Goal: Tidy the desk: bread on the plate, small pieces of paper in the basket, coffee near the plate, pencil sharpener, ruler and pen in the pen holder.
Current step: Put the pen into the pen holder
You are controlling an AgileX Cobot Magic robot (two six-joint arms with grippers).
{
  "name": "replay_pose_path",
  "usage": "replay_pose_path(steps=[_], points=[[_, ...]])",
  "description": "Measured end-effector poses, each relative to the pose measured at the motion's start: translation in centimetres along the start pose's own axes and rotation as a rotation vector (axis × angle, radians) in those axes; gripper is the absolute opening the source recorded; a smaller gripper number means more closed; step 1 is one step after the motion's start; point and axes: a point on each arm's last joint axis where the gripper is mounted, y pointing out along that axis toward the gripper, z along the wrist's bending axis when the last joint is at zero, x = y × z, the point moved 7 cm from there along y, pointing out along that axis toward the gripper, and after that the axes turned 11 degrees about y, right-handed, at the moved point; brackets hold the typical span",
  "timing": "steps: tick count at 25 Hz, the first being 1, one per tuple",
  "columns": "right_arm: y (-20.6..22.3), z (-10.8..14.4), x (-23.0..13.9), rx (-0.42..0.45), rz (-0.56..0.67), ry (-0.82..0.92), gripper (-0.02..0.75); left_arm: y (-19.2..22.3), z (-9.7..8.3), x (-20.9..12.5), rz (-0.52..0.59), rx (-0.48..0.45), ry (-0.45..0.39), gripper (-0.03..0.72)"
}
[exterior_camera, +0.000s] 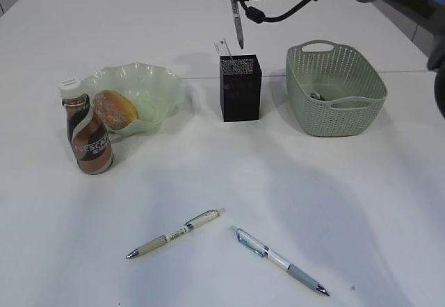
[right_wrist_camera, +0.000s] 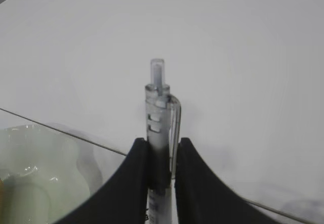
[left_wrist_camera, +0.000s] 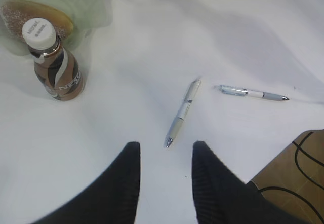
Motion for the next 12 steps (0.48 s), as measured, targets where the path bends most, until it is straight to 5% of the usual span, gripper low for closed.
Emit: replay_pose_path(steps=[12], points=[[3.1,-1.1,-3.2,-0.008,0.019,0.021,0.118,0.0,0.1,0.1,-0.008,0.006,0.000,0.239]])
